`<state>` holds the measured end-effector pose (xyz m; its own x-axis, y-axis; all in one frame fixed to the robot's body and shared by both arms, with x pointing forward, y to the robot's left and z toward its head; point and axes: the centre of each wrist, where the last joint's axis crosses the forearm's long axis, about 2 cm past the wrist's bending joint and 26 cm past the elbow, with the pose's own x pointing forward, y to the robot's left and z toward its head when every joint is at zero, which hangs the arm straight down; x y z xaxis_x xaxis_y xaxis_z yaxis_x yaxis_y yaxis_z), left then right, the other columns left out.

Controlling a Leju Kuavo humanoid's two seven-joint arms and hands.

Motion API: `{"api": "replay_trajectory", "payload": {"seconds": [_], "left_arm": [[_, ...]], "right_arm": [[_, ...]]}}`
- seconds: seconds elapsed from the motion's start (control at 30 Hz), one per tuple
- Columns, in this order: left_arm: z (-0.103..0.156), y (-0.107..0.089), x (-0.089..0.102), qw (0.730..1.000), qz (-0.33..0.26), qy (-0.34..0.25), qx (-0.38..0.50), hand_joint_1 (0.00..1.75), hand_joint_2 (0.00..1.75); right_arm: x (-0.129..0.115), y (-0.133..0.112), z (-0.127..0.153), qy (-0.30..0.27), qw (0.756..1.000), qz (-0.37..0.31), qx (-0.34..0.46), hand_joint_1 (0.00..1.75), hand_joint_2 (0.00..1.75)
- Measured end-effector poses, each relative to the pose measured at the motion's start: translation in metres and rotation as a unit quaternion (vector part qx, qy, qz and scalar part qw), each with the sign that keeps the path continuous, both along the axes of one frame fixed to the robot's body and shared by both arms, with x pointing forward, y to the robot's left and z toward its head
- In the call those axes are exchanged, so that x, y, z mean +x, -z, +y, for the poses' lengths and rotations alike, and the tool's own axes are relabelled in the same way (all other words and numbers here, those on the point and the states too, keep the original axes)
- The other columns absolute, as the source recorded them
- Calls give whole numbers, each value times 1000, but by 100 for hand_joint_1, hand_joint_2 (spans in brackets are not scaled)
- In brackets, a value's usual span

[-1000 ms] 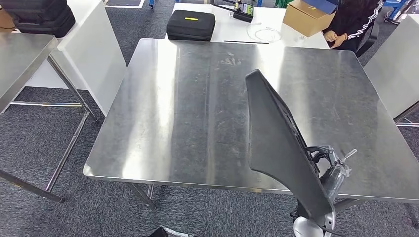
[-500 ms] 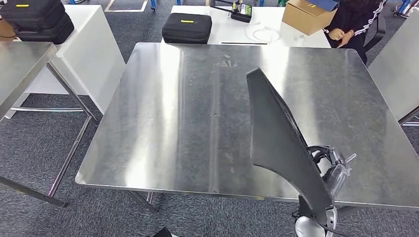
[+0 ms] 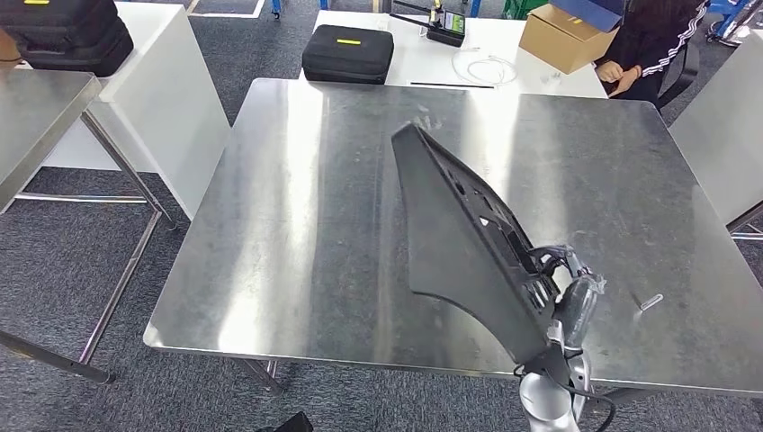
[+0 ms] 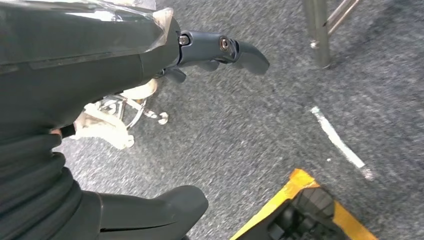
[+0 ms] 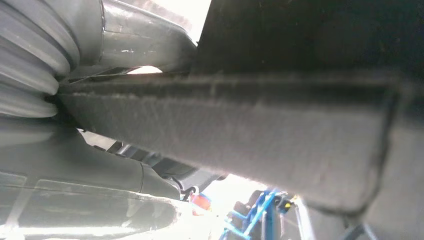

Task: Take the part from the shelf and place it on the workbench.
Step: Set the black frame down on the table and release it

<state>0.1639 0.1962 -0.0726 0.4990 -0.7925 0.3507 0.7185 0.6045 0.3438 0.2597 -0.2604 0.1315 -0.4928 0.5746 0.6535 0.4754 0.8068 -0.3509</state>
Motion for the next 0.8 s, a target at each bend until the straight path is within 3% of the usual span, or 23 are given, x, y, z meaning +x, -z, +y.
{"api": "replay_trajectory", "payload": {"seconds": [0.43, 0.8], "left_arm": [[-5, -5, 10, 1000, -4, 10, -1, 0, 175], [-6, -5, 11, 1000, -6, 17, 0, 0, 175]], "right_arm": [[98, 0, 27, -53, 996, 55, -44, 175, 175], [112, 7, 30, -61, 993, 86, -60, 175, 175]]}}
